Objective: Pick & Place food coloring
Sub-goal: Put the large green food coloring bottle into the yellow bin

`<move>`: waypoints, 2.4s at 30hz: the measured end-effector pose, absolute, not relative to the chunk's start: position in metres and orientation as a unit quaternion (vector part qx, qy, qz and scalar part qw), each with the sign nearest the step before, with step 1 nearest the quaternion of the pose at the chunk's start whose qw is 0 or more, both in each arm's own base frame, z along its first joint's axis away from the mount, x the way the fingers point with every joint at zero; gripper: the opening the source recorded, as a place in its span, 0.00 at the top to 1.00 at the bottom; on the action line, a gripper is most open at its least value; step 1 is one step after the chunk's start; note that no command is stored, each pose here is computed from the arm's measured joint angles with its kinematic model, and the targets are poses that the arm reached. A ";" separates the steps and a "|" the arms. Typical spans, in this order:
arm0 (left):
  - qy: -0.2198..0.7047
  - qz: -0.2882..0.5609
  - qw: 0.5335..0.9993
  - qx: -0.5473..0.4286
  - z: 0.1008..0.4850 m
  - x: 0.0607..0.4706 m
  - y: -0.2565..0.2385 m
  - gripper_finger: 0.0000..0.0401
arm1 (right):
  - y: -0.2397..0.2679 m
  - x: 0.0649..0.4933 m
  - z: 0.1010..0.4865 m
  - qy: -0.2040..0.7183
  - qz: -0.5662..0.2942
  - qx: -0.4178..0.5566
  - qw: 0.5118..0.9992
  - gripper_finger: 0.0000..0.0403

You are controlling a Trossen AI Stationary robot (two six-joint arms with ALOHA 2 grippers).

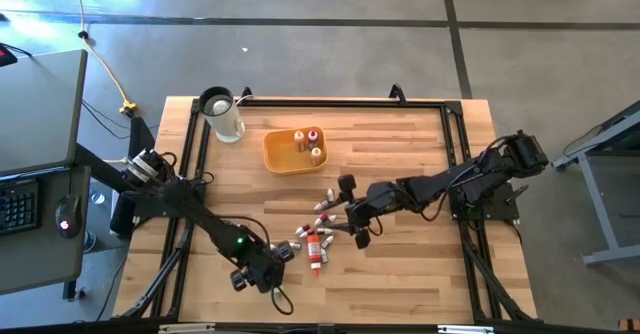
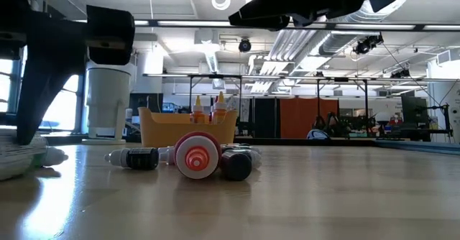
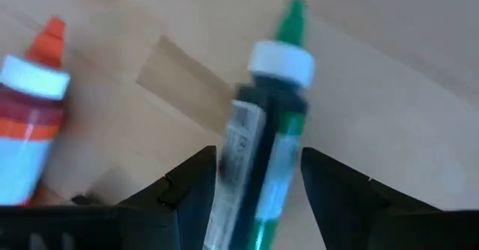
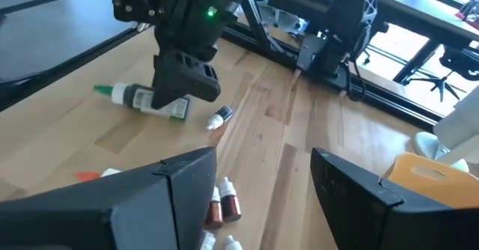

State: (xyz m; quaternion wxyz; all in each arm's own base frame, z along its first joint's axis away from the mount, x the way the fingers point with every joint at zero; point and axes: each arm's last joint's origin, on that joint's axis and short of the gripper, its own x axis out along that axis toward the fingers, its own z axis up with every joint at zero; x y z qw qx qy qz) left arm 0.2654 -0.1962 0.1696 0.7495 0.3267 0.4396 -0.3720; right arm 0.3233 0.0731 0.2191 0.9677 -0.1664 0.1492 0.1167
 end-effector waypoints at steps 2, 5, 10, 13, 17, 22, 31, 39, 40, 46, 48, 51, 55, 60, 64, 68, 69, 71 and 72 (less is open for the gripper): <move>0.439 -0.371 0.750 0.327 0.170 0.266 -0.196 0.52 | 0.072 0.324 0.219 0.150 0.115 -0.164 0.968 0.47; 0.437 -0.368 0.752 0.328 0.170 0.266 -0.196 0.52 | 0.072 0.324 0.219 0.151 0.113 -0.154 0.970 0.47; 0.442 -0.358 0.761 0.311 0.170 0.267 -0.196 0.52 | 0.072 0.323 0.219 0.153 0.111 -0.135 0.973 0.47; 0.458 -0.340 0.770 0.285 0.165 0.271 -0.194 0.52 | 0.072 0.323 0.219 0.154 0.109 -0.126 0.974 0.47; 0.473 -0.322 0.779 0.256 0.159 0.276 -0.190 0.53 | 0.072 0.323 0.219 0.156 0.109 -0.124 0.974 0.47; 0.485 -0.297 0.790 0.228 0.157 0.284 -0.181 0.63 | 0.072 0.323 0.219 0.156 0.109 -0.124 0.974 0.47; 0.479 -0.255 0.815 0.206 0.170 0.295 -0.177 0.71 | 0.072 0.323 0.219 0.156 0.109 -0.124 0.974 0.47; 0.498 -0.077 0.809 0.303 0.216 0.304 -0.170 0.71 | 0.069 0.324 0.219 0.161 0.059 -0.149 0.974 0.47; 0.495 -0.049 0.809 0.312 0.221 0.305 -0.169 0.71 | 0.069 0.324 0.219 0.162 0.053 -0.152 0.974 0.47; 0.471 0.080 0.811 0.336 0.236 0.306 -0.162 0.71 | 0.069 0.324 0.219 0.162 0.059 -0.152 0.973 0.47; 0.457 0.119 0.816 0.332 0.238 0.306 -0.161 0.71 | 0.069 0.323 0.218 0.164 0.051 -0.153 0.973 0.47; 0.435 0.175 0.823 0.319 0.239 0.305 -0.158 0.71 | 0.067 0.323 0.216 0.177 0.024 -0.160 0.971 0.47; 0.416 0.216 0.835 0.288 0.240 0.305 -0.157 0.71 | 0.064 0.322 0.216 0.187 -0.024 -0.170 0.967 0.47; 0.408 0.237 0.841 0.264 0.240 0.304 -0.156 0.71 | 0.064 0.322 0.216 0.186 -0.022 -0.175 0.967 0.47; 0.400 0.253 0.849 0.236 0.240 0.304 -0.155 0.71 | 0.063 0.322 0.217 0.187 -0.062 -0.200 0.960 0.47; 0.397 0.270 0.850 0.214 0.239 0.301 -0.154 0.71 | 0.057 0.319 0.214 0.218 -0.133 -0.244 0.936 0.47; 0.397 0.278 0.848 0.216 0.239 0.300 -0.153 0.71 | 0.056 0.318 0.213 0.227 -0.146 -0.251 0.930 0.47; 0.395 0.297 0.840 0.224 0.239 0.296 -0.151 0.71 | 0.055 0.317 0.211 0.239 -0.164 -0.259 0.921 0.47; 0.398 0.305 0.835 0.227 0.239 0.294 -0.149 0.71 | 0.055 0.317 0.210 0.243 -0.166 -0.260 0.919 0.47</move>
